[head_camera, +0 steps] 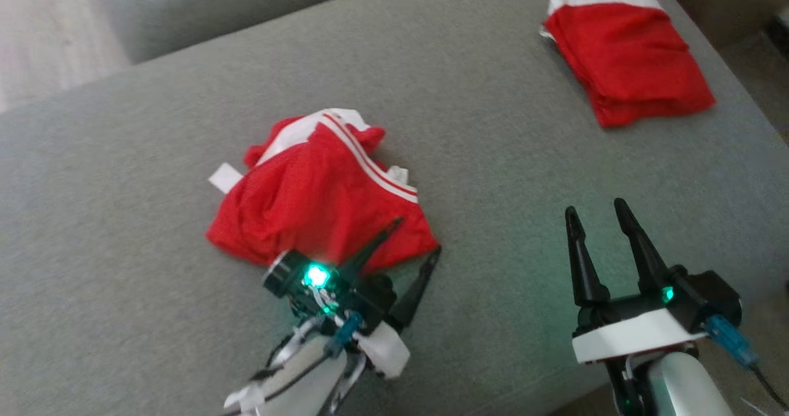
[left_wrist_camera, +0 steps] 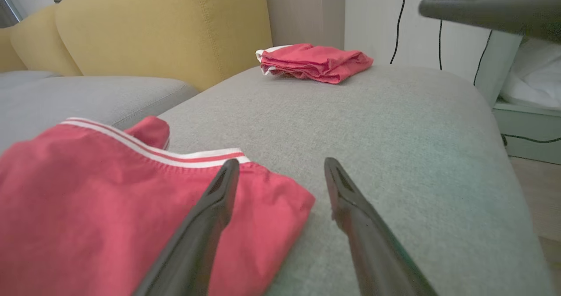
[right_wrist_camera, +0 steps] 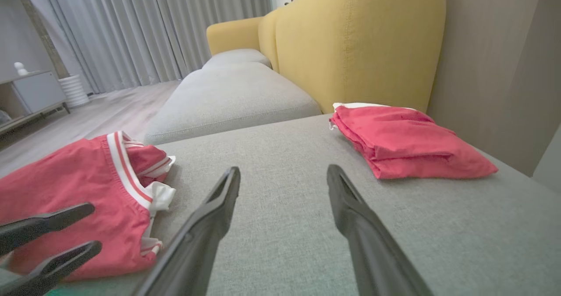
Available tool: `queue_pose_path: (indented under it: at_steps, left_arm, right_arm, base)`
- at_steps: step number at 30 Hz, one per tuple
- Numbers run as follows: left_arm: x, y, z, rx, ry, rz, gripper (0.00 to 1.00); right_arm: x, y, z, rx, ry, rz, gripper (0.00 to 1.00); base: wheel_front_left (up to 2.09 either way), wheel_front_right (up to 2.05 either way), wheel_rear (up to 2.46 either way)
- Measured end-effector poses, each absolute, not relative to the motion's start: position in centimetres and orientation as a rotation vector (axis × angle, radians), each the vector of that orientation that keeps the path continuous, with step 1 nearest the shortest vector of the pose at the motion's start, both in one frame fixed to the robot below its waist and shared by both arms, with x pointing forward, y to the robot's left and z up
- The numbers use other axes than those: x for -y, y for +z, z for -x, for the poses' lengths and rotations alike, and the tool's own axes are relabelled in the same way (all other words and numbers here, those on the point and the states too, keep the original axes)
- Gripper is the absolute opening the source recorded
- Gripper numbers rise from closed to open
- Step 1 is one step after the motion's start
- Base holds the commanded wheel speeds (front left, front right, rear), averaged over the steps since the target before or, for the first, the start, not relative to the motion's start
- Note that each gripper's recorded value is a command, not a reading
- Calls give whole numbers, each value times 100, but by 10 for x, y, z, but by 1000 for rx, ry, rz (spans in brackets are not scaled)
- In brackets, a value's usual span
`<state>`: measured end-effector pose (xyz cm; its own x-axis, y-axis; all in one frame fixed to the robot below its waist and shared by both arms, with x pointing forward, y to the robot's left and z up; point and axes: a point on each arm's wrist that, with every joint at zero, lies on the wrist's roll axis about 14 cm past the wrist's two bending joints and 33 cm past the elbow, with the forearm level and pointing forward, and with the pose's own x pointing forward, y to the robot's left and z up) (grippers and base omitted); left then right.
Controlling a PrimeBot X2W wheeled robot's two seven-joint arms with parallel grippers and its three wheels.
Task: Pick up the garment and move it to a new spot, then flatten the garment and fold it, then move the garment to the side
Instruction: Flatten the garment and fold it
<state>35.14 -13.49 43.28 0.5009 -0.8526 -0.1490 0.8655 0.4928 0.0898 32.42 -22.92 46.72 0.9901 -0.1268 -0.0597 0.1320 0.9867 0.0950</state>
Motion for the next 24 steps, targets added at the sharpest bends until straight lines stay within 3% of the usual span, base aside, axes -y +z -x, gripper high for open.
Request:
queue_pose_path:
  at_steps: [11,12,13,14,19,24]
  left_arm:
    - [147,372,-355,-314,-1078,-269,100]
    - [150,372,-356,-314,-1082,-270,87]
    - [152,373,-357,-312,-1090,-267,6]
    - [155,375,-359,-304,-1094,-256,0]
    - [171,406,-357,-234,-1132,-120,0]
    - [198,496,-384,9,-1147,-11,0]
  right_arm:
    - [249,462,-316,-83,-200,-79,100]
    - [249,462,-316,-84,-200,-78,100]
    - [249,463,-316,-82,-200,-76,100]
    - [250,464,-316,-80,-203,-74,100]
    - [251,469,-314,-63,-208,-76,100]
    - [248,475,-315,-38,-196,-90,100]
  base:
    - [0,0,0]
    - [0,0,0]
    - [0,0,0]
    - [0,0,0]
    - [0,0,0]
    - [0,0,0]
